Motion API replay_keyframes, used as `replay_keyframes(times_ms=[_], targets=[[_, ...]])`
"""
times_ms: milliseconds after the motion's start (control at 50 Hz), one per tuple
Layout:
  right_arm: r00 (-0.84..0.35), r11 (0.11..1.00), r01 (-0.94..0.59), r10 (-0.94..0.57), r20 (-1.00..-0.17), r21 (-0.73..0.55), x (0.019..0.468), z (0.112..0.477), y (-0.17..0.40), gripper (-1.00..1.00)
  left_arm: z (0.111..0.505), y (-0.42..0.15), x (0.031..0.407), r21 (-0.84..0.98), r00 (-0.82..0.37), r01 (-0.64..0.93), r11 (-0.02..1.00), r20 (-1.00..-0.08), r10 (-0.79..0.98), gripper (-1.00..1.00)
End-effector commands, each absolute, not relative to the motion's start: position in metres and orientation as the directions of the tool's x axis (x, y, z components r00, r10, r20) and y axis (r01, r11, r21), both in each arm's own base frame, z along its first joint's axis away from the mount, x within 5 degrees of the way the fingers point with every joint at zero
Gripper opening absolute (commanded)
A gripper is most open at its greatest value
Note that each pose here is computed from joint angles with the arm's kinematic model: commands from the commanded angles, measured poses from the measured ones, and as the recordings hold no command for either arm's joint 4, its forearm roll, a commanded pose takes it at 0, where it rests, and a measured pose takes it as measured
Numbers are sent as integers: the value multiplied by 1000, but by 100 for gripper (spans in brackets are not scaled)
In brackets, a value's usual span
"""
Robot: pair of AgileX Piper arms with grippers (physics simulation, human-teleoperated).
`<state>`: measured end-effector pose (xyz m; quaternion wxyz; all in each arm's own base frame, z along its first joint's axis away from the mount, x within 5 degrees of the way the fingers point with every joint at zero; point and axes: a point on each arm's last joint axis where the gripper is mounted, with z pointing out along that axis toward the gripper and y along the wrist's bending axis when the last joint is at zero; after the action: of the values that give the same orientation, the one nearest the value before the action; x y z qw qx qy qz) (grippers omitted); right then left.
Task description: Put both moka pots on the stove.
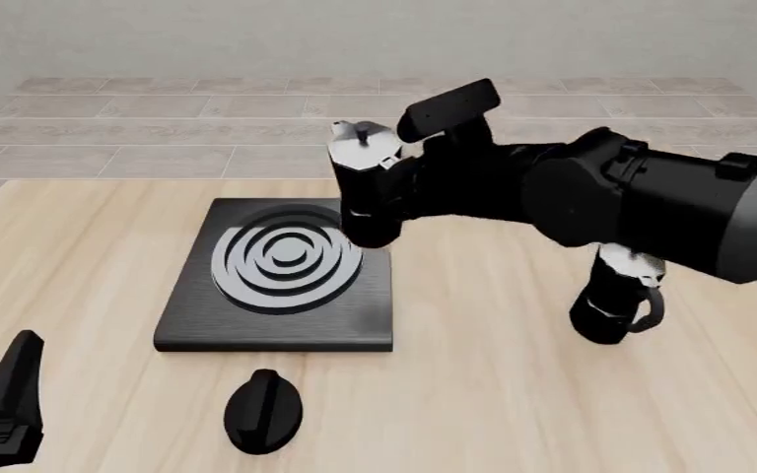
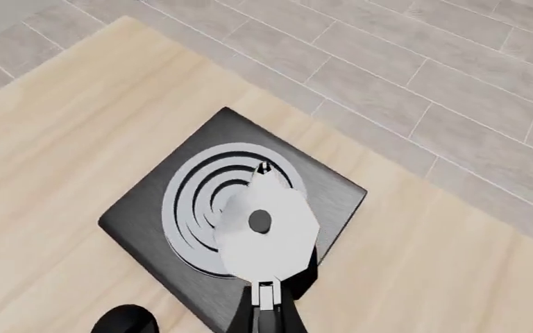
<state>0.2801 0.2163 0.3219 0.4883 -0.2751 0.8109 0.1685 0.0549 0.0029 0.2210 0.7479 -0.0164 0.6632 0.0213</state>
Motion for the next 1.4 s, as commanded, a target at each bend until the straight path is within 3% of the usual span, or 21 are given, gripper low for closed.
replay_keyframes(times_ms=[20, 920, 1400], targets=[[-295, 754, -657, -281, -913, -20, 294, 351, 252, -100, 221, 3, 55, 6, 120, -53, 999, -993, 12, 100], [-294, 707, -702, -185, -938, 80, 341, 335, 359, -100, 221, 3, 55, 6, 126, -56, 998, -992, 13, 100], [-313, 724, -687, -208, -927, 69, 381, 300, 382, -100, 224, 4, 54, -10, 126, -71, 997, -992, -1, 100]])
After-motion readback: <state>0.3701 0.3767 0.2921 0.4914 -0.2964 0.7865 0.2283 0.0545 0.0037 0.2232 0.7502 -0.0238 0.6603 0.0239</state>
